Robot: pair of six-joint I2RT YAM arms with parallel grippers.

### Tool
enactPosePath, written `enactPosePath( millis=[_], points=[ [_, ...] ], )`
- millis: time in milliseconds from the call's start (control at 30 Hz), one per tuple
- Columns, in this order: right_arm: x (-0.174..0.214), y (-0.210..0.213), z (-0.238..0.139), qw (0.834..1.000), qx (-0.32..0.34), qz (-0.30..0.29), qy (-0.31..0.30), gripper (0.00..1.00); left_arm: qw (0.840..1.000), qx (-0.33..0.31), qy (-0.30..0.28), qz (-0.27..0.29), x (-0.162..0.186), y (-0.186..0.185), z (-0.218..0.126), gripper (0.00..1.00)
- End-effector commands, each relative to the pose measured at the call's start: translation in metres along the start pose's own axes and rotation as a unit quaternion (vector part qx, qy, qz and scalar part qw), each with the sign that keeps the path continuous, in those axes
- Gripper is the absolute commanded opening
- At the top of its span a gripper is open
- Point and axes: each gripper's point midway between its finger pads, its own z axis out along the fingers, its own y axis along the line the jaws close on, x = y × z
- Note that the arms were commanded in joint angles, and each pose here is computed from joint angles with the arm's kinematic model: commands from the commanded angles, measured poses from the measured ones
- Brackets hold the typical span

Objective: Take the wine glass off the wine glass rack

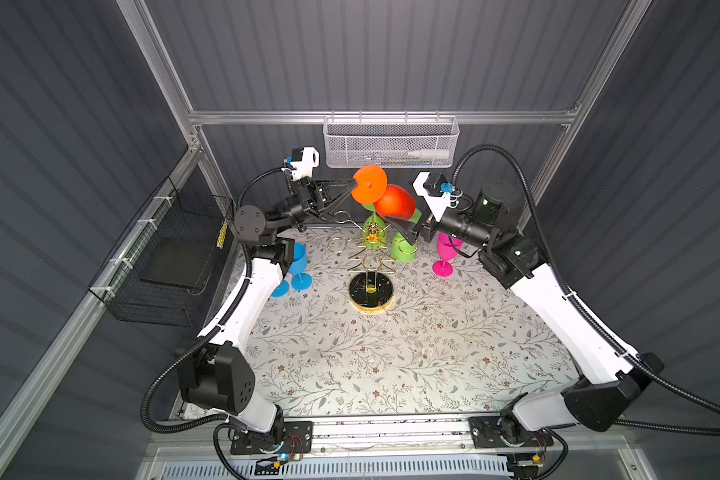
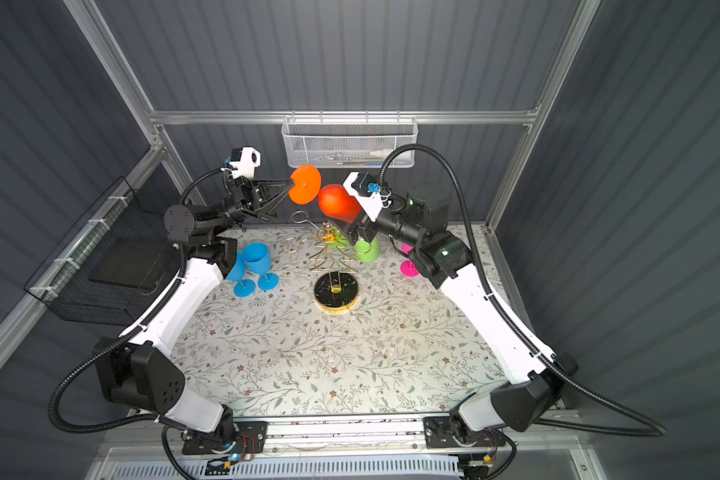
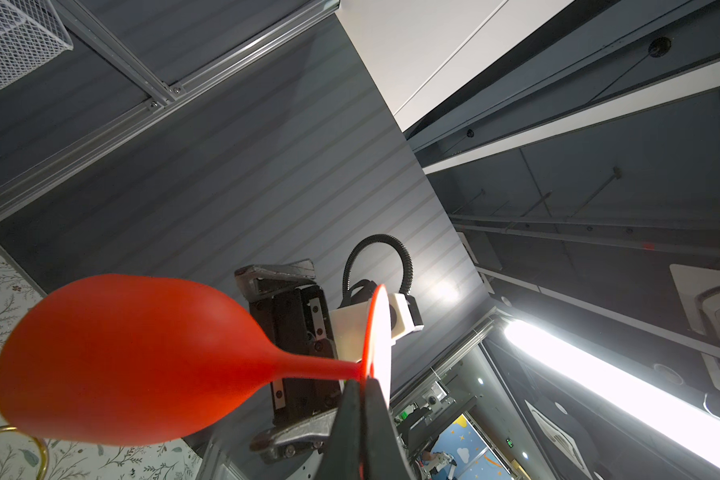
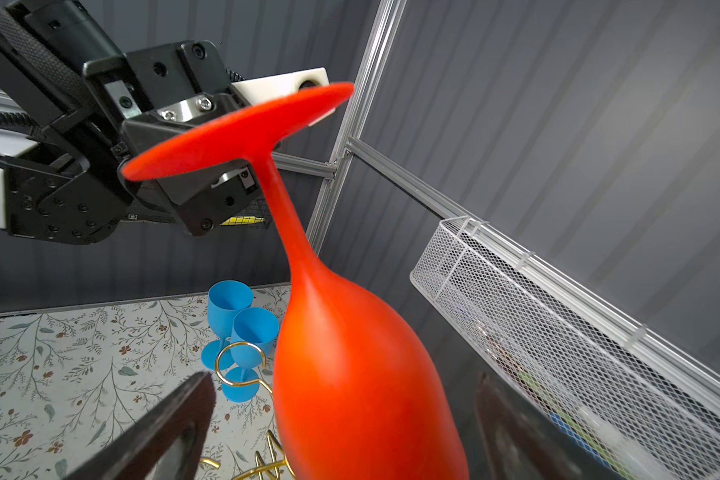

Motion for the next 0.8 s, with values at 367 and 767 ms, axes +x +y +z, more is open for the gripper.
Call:
enactPosePath(
  millis=[367, 767],
  points=[
    [0.003, 0.009, 0.028, 1.000, -0.029, 0.006, -0.002, 0.99, 0.999, 0.025, 0.011, 0.036, 0.013, -0.032, 0.001, 0.00],
    [0.015, 0.010, 0.033, 1.000, -0.015, 0.001, 0.020, 0.86, 0.998, 0.041, 0.008, 0.035, 0.012, -0.040, 0.001, 0.00]
  ],
)
